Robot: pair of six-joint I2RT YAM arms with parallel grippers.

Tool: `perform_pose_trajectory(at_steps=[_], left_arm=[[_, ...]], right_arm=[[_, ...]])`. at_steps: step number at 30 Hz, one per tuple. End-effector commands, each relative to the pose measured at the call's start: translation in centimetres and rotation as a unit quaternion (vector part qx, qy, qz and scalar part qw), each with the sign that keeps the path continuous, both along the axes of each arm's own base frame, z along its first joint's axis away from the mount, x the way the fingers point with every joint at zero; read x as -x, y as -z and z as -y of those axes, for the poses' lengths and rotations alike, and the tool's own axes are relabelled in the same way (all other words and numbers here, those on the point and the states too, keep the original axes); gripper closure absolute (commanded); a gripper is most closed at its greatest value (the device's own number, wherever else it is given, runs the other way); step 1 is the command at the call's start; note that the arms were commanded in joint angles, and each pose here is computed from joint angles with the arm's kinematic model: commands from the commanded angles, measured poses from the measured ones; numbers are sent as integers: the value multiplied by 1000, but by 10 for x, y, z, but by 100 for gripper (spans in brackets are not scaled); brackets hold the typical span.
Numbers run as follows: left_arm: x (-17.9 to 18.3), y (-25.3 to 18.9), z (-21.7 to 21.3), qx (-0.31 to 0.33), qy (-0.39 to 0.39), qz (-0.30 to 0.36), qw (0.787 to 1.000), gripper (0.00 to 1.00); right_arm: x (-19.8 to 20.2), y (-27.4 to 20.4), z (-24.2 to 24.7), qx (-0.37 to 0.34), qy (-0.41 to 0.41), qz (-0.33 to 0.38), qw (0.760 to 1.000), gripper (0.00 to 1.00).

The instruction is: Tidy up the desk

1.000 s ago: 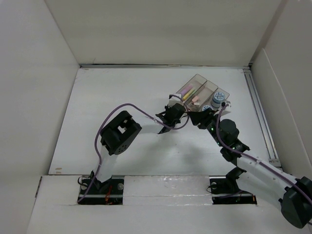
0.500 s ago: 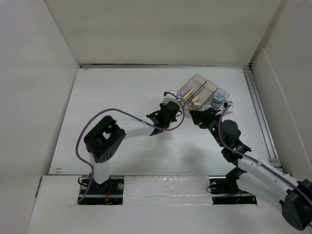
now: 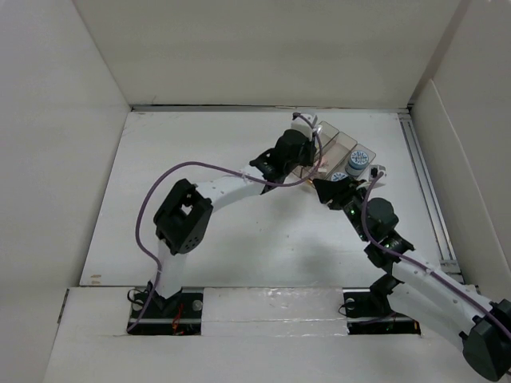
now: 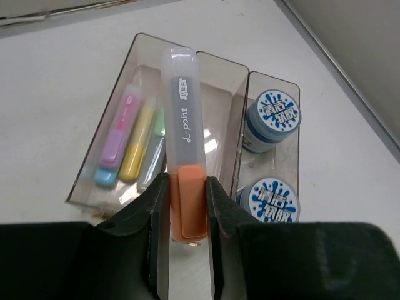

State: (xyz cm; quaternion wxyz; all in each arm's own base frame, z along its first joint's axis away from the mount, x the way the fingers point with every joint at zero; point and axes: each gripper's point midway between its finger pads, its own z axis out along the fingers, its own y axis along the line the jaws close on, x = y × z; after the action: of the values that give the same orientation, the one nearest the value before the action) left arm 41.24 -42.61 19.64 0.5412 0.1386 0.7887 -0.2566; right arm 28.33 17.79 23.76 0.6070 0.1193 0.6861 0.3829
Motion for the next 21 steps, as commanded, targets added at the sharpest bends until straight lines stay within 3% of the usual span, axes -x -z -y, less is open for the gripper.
perform_pose_trajectory(at_steps=[1,10,21], left_arm=[[-8,1,23,-20,56,-2,998,100],[-54,7,22,23,65,-31,997,100],[-71,47,25,-29,68,-50,996,91]], right_arm=[[1,-25,6,-23,13,31,999,48],[6,-31,10,-34,15,42,998,48],[4,-26,10,-34,18,37,999,48]])
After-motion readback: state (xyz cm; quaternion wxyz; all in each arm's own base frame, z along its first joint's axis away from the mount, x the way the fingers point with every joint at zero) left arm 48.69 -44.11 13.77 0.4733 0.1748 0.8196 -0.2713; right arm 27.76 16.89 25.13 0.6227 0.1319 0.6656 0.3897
